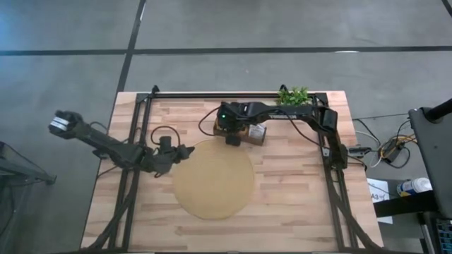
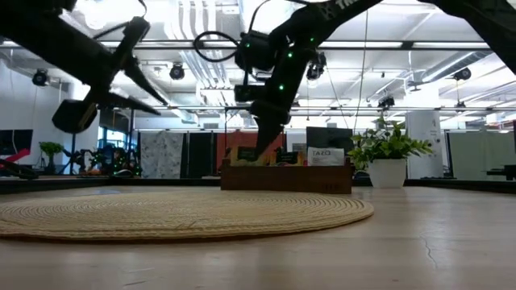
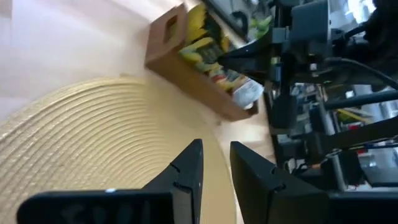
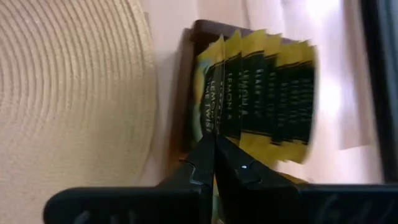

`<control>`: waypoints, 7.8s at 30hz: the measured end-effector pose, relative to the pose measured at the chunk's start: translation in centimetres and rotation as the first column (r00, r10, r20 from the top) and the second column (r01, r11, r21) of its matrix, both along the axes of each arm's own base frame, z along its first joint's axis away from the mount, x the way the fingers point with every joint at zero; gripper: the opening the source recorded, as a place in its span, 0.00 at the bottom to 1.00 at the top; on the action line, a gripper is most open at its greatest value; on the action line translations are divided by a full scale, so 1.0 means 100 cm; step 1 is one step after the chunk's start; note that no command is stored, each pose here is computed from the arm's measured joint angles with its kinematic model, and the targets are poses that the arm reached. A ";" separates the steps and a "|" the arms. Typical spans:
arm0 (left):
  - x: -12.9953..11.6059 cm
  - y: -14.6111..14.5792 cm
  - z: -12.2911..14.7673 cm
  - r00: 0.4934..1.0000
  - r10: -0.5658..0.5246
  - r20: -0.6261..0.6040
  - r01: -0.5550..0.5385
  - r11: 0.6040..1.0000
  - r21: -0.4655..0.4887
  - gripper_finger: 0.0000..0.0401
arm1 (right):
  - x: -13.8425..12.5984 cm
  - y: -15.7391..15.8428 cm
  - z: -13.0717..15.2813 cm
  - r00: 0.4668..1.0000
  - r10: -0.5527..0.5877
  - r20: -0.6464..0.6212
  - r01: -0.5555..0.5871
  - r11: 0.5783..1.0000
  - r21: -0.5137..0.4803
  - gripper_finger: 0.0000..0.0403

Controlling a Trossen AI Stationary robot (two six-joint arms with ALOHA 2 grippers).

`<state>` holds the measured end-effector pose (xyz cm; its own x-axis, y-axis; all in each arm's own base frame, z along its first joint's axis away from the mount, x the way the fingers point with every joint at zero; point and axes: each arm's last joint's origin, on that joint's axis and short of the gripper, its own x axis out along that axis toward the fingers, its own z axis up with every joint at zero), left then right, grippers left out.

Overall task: Pick & Place Tea
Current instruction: Put the green tea bag into the left section of the wooden organizer, then return to Home Position

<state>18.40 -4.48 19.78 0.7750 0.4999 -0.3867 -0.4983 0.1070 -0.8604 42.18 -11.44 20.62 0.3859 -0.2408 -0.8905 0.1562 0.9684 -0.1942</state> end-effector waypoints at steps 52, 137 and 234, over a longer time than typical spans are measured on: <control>0.009 0.027 0.022 0.971 -0.239 0.020 0.225 0.936 0.271 0.19 | -0.185 0.083 0.059 0.870 -0.116 0.479 0.019 0.979 0.203 0.29; -0.023 0.037 0.039 0.971 -0.215 0.109 0.164 0.921 0.353 0.19 | -0.312 0.112 -0.052 0.565 -0.157 0.810 -0.313 0.867 0.386 0.18; -0.088 0.056 -0.028 0.890 -0.377 -0.258 0.394 0.348 0.850 0.19 | -0.326 0.119 -0.029 0.275 0.138 0.952 -0.422 0.907 -0.010 0.17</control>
<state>9.64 1.11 17.02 0.9757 0.2140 0.0477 -0.2028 0.9635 -0.1746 9.58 0.43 17.71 0.9771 0.1901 0.0959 -0.1979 0.9770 0.0796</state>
